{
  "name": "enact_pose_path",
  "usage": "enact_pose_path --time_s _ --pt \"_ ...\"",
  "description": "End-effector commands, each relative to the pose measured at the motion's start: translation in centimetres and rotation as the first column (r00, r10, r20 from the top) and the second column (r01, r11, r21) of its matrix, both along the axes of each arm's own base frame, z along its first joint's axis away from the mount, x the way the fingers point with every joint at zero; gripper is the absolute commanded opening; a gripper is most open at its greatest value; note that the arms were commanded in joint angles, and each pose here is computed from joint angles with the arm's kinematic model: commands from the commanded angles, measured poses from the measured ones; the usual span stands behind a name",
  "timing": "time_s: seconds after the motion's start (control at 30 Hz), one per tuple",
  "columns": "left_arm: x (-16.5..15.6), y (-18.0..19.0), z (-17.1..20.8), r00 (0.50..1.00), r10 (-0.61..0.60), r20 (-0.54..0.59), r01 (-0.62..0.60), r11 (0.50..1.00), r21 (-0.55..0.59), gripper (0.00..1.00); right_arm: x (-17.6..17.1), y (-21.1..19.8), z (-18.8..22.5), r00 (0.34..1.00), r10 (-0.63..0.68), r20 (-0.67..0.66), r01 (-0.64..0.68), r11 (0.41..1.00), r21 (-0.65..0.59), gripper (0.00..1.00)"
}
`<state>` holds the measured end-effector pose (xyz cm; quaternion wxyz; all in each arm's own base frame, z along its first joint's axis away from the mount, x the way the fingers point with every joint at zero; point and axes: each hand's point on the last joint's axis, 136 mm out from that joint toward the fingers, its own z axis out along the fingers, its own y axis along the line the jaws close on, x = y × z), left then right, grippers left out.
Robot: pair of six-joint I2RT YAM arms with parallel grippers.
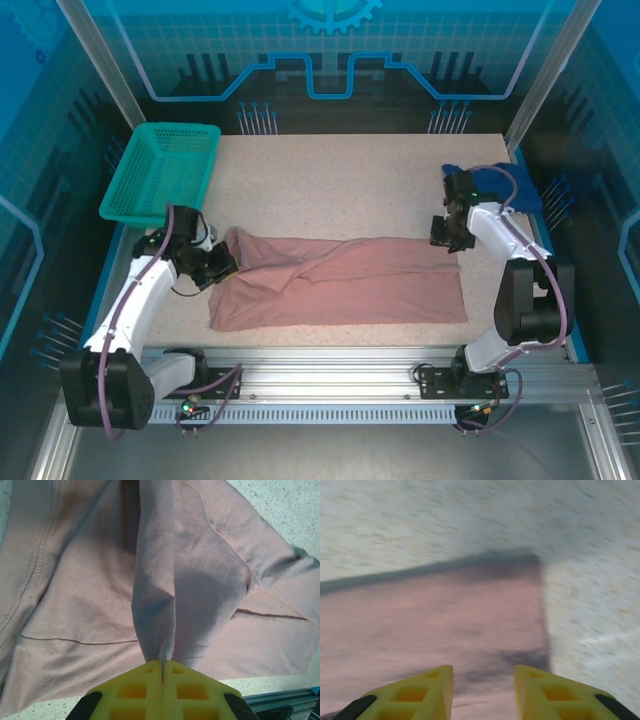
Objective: Fold the inside-out t-shirt
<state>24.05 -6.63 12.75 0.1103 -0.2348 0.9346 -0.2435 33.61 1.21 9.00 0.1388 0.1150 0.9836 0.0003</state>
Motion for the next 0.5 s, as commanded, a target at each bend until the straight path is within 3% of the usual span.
enact_pose_path --time_s 0.0,0.23,0.47 --pt "0.3 0.1 -0.3 1.000 -0.010 0.000 0.010 1.000 -0.004 0.00 1.7 6.3 -0.2 0.993 0.096 0.066 -0.107 0.977 0.186 0.37" --pt "0.0 0.2 -1.3 1.000 0.003 -0.024 -0.003 1.000 -0.003 0.00 0.1 18.1 0.0 0.896 0.415 0.156 -0.443 0.856 0.265 0.42" --pt "0.8 -0.2 -0.5 1.000 0.020 0.004 -0.020 0.999 -0.037 0.00 -6.0 31.1 2.0 0.651 0.675 0.347 -0.759 0.582 0.292 0.50"
